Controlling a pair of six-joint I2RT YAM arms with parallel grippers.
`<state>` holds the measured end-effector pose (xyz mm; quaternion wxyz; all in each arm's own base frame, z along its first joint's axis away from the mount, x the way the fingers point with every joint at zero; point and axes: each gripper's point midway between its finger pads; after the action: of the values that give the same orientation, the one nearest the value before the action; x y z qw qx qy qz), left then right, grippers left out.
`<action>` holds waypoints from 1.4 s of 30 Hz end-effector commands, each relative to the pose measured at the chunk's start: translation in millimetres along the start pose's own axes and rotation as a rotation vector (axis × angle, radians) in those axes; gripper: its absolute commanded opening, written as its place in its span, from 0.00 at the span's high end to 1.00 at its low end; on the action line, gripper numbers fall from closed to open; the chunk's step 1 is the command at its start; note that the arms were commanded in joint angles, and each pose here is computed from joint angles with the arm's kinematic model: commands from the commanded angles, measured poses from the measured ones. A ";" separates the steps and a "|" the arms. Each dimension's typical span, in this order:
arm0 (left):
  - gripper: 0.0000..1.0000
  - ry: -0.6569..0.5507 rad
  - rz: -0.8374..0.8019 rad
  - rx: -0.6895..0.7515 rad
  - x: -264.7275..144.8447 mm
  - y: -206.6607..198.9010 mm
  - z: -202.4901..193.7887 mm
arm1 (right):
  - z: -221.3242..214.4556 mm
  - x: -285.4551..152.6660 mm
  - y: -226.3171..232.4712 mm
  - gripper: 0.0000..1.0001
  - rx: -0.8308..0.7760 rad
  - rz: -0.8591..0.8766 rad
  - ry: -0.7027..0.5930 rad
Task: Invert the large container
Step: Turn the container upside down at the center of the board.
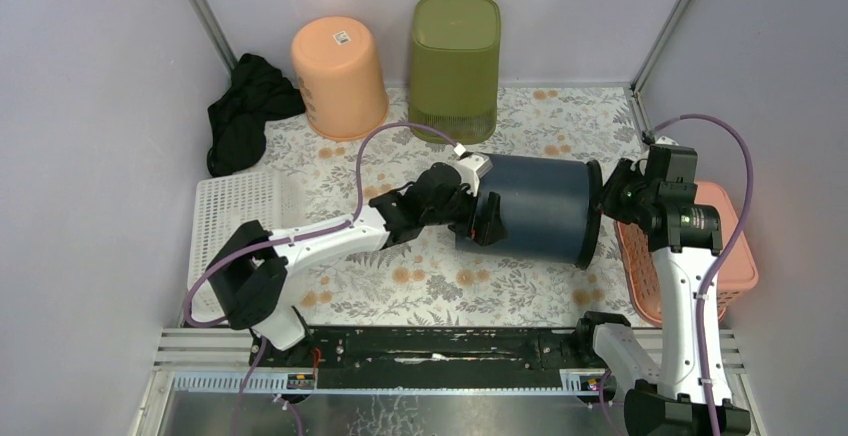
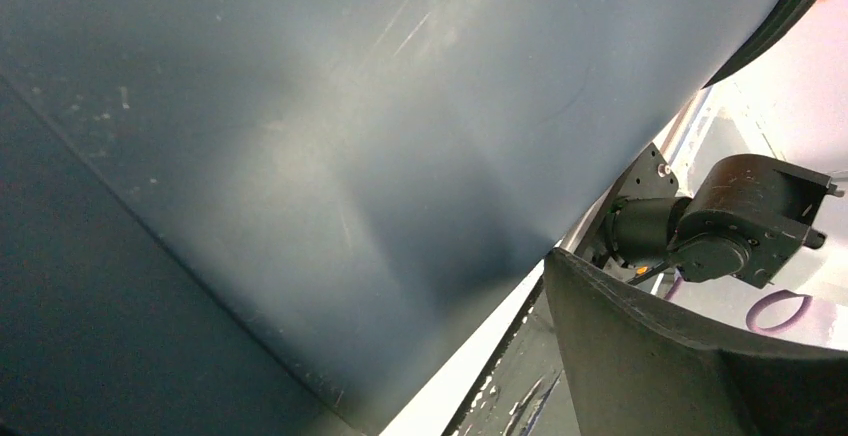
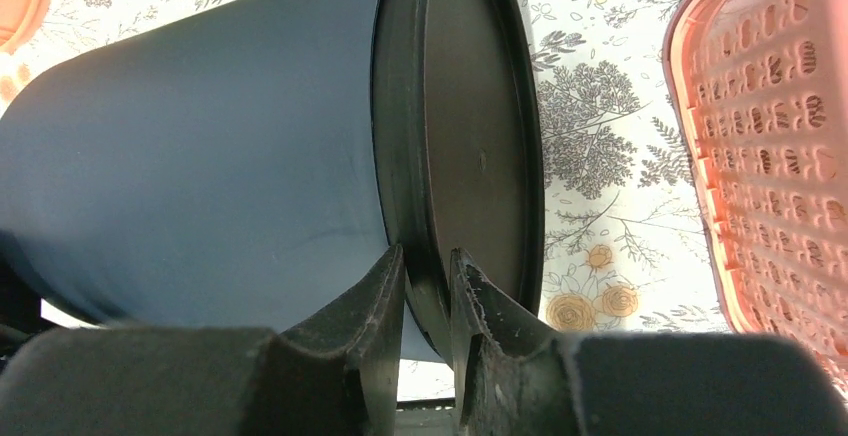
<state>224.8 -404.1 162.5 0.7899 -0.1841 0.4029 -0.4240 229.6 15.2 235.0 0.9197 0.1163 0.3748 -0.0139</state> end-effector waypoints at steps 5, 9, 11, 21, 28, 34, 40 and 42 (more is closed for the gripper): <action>0.00 0.008 -0.247 0.142 7.8 -83.2 -6.2 | 53.4 -51.3 83.1 0.91 -0.032 0.406 -0.123; 0.00 0.006 -0.278 0.153 8.9 -92.4 -7.3 | 65.4 -64.6 95.2 0.91 -0.053 0.466 -0.137; 0.00 0.006 -0.305 0.153 9.8 -97.5 -8.3 | 70.4 -71.3 100.3 0.91 -0.066 0.493 -0.145; 0.00 0.033 -0.330 0.130 34.1 -98.0 -20.8 | 84.2 -88.9 115.9 0.91 -0.088 0.575 -0.159; 0.00 0.045 -0.216 0.111 43.5 -67.3 -33.2 | 63.6 -71.9 111.1 0.91 -0.069 0.569 -0.105; 0.00 0.063 -0.164 0.095 49.8 -49.6 -45.5 | 42.5 -58.8 114.1 0.80 -0.058 0.603 -0.064; 0.00 0.070 -0.122 0.088 56.1 -36.4 -49.7 | 30.8 -46.3 112.7 0.64 -0.054 0.599 -0.031; 0.00 0.072 -0.107 0.086 57.1 -32.2 -50.3 | 26.8 -42.0 112.2 0.58 -0.049 0.597 -0.021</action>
<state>169.8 -455.0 113.4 0.7412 -0.1492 0.4447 -0.4802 231.6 108.4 303.3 0.8930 0.1952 0.3235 0.2444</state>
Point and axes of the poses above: each gripper's point midway between its finger pads, its own x axis out along the fingers, its own y axis along the line the jaws close on, z = x × y, and after that the axes turned 11 degrees about -x, right-handed
